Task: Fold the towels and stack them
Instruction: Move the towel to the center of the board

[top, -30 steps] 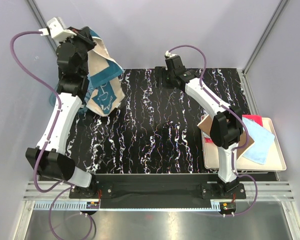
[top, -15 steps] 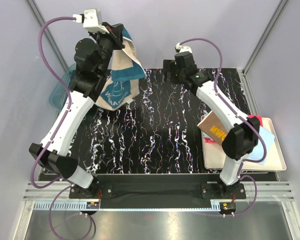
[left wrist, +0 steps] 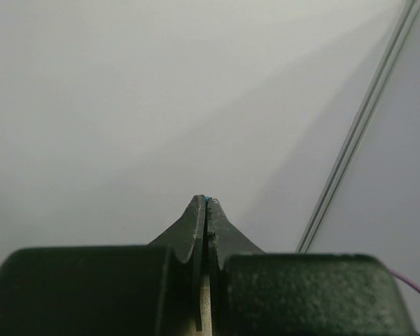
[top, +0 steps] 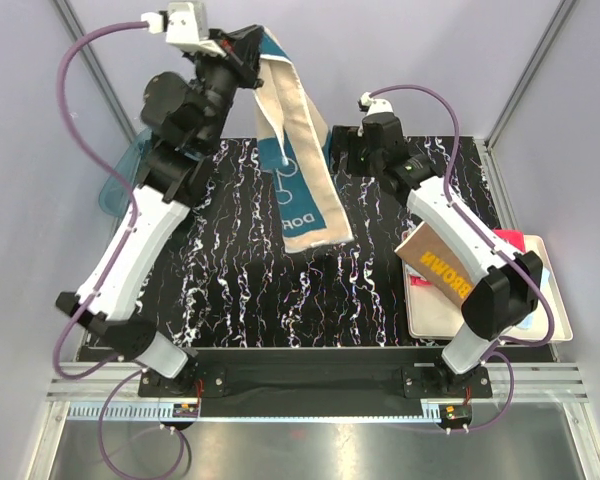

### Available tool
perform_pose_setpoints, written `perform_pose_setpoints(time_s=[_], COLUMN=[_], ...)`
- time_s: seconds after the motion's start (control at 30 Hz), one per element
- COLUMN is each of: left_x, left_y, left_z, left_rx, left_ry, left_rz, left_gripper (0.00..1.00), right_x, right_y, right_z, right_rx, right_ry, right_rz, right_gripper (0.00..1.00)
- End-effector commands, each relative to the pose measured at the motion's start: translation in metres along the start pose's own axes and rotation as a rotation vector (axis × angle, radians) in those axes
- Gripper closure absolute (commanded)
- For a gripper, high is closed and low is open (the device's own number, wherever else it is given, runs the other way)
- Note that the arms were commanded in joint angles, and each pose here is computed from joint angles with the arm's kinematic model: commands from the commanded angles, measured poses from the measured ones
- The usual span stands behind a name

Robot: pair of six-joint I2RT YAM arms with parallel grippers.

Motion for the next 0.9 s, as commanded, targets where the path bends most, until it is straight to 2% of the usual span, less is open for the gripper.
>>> perform_pose_setpoints(time_s=[0.0,0.03,0.07,0.1,0.13,0.17,0.2,0.23,0.27,0.3,0.33,0.37,0.4,0.43,0.57,0.6,0.67,0.7,0.77,0.8,0.87], left_x=[0.061,0.076,0.131,0.147,0.154,0.212,0.245,0.256,0.288,0.297,0.304,0.329,0.316,0.323,0.301,0.308,0.295,0.314,0.315,0.335,0.338], left_y=[0.030,0.045,0.066,0.096,0.098,0.124,0.145,0.143,0.156,0.167,0.170,0.182,0.182,0.192,0.188,0.186,0.172,0.161,0.150,0.138,0.128], left_z=[0.031,0.037,0.046,0.052,0.064,0.069,0.063,0.066,0.060,0.055,0.051,0.038,0.036,0.026,0.015,0.002,-0.013,-0.031,-0.053,-0.073,-0.093], left_rx=[-0.104,-0.146,-0.210,-0.257,-0.216,-0.267,-0.313,-0.270,-0.298,-0.313,-0.308,-0.335,-0.333,-0.368,-0.389,-0.394,-0.397,-0.388,-0.422,-0.408,-0.408], left_ry=[0.115,0.146,0.266,0.308,0.342,0.452,0.549,0.589,0.654,0.668,0.676,0.694,0.666,0.677,0.682,0.717,0.735,0.798,0.837,0.899,0.924], left_rz=[-0.044,-0.064,-0.128,-0.149,-0.190,-0.206,-0.218,-0.246,-0.277,-0.294,-0.312,-0.328,-0.328,-0.318,-0.273,-0.262,-0.247,-0.215,-0.154,-0.121,-0.083], left_gripper=[1.00,1.00,1.00,0.99,0.99,0.97,0.91,0.87,0.83,0.77,0.66,0.61,0.60,0.56,0.54,0.54,0.54,0.54,0.54,0.54,0.54], right_x=[-0.001,0.002,0.010,0.013,0.018,0.030,0.035,0.041,0.054,0.059,0.067,0.083,0.093,0.109,0.153,0.160,0.178,0.183,0.198,0.204,0.217], right_y=[-0.008,-0.010,-0.014,-0.016,-0.018,-0.021,-0.021,-0.021,-0.021,-0.020,-0.018,-0.017,-0.013,-0.010,-0.009,-0.008,-0.003,0.001,0.013,0.018,0.024], right_z=[-0.001,0.001,0.006,0.008,0.011,0.017,0.021,0.023,0.028,0.030,0.031,0.036,0.037,0.039,0.040,0.039,0.035,0.033,0.028,0.026,0.021], right_rx=[0.042,0.050,0.061,0.066,0.069,0.076,0.069,0.064,0.060,0.048,0.036,0.021,-0.013,-0.026,-0.012,-0.016,-0.028,-0.042,-0.066,-0.075,-0.084], right_ry=[-0.025,-0.015,0.007,0.015,0.029,0.057,0.072,0.086,0.119,0.136,0.157,0.186,0.211,0.239,0.309,0.322,0.347,0.355,0.368,0.373,0.383], right_rz=[0.011,0.010,0.011,0.016,0.018,0.025,0.028,0.030,0.029,0.037,0.047,0.058,0.072,0.088,0.109,0.113,0.132,0.142,0.149,0.150,0.177], right_gripper=[0.00,0.00,0.00,0.00,0.00,0.00,0.00,0.00,0.00,0.00,0.00,0.01,0.02,0.03,0.06,0.08,0.10,0.11,0.12,0.12,0.16])
Point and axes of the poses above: each gripper's point midway between its finger pads, its own z axis out along the fingers, its own y axis along the line the jaws close on, x = y × z, the point moved 2 cm from there along -z, back along the fingers, and after that the axes turned 3 degrees about -z, right-handed, at the moved point
